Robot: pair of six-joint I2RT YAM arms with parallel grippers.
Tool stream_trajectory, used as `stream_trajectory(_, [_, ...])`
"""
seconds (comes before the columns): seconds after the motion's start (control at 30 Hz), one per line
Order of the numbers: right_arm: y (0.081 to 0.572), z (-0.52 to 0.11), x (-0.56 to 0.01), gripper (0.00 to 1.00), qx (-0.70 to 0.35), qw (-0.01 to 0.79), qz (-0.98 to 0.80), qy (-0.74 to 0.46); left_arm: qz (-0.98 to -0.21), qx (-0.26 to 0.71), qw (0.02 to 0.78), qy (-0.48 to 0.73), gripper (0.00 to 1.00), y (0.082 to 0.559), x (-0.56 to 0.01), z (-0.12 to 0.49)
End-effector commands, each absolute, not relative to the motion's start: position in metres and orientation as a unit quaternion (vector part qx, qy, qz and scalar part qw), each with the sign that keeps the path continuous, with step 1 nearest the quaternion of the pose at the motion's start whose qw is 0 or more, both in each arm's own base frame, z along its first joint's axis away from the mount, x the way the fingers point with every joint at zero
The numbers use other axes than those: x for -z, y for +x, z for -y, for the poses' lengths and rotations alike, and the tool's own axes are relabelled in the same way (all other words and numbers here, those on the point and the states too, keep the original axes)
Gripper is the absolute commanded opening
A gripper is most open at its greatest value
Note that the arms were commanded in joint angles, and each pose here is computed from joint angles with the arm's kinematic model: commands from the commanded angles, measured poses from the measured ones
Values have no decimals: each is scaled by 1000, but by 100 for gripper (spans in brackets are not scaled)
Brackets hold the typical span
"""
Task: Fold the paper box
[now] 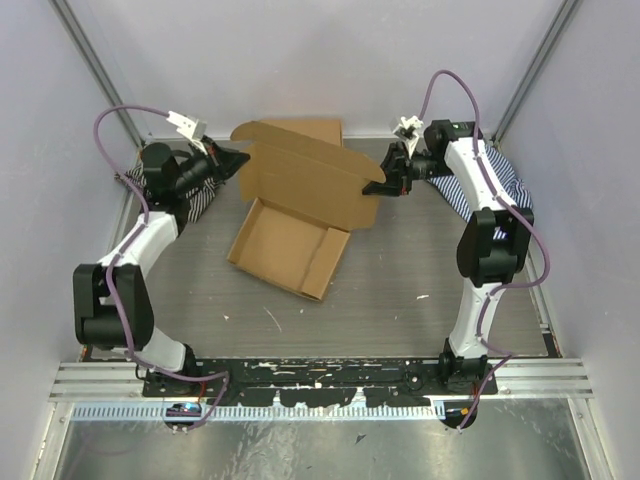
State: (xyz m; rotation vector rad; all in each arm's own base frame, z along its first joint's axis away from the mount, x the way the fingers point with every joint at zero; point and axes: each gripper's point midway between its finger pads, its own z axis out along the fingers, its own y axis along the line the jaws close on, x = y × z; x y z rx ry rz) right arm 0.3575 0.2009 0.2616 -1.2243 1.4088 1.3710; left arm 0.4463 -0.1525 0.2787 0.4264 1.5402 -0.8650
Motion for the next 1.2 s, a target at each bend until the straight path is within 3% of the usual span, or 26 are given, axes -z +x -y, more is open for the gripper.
stream_trajectory(0.0, [360,-205,-282,23,-564,409,-545,-467,-672,351,624,189,0,424,-296,148])
stream_trajectory(0.13, [360,-206,-287,41,-571,409,-542,-461,-681,321,633,181,0,402,-304,142])
stream_trajectory(0.3, [359,-202,-282,98,-552,407,-553,-474,-700,287,633,164,0,376,-303,140])
stream_trajectory(0.8, [414,-114,-282,100,-561,458,-595,-348,-743,209,621,135,0,362,-279,128])
stream_trajectory(0.93, [422,-123,-343,100,-573,441,-592,-356,-736,208,630,133,0,357,-283,127])
stream_trajectory(1.07, [390,-167,-437,100,-572,419,-574,-410,-732,213,633,134,0,355,-289,129])
stream_trajectory(1.1, [388,-182,-475,100,-514,481,-559,-438,-731,215,633,135,0,355,-290,129])
stream_trajectory(1.17, [372,-189,-546,100,-499,579,-520,-381,-732,215,632,135,0,355,-289,130])
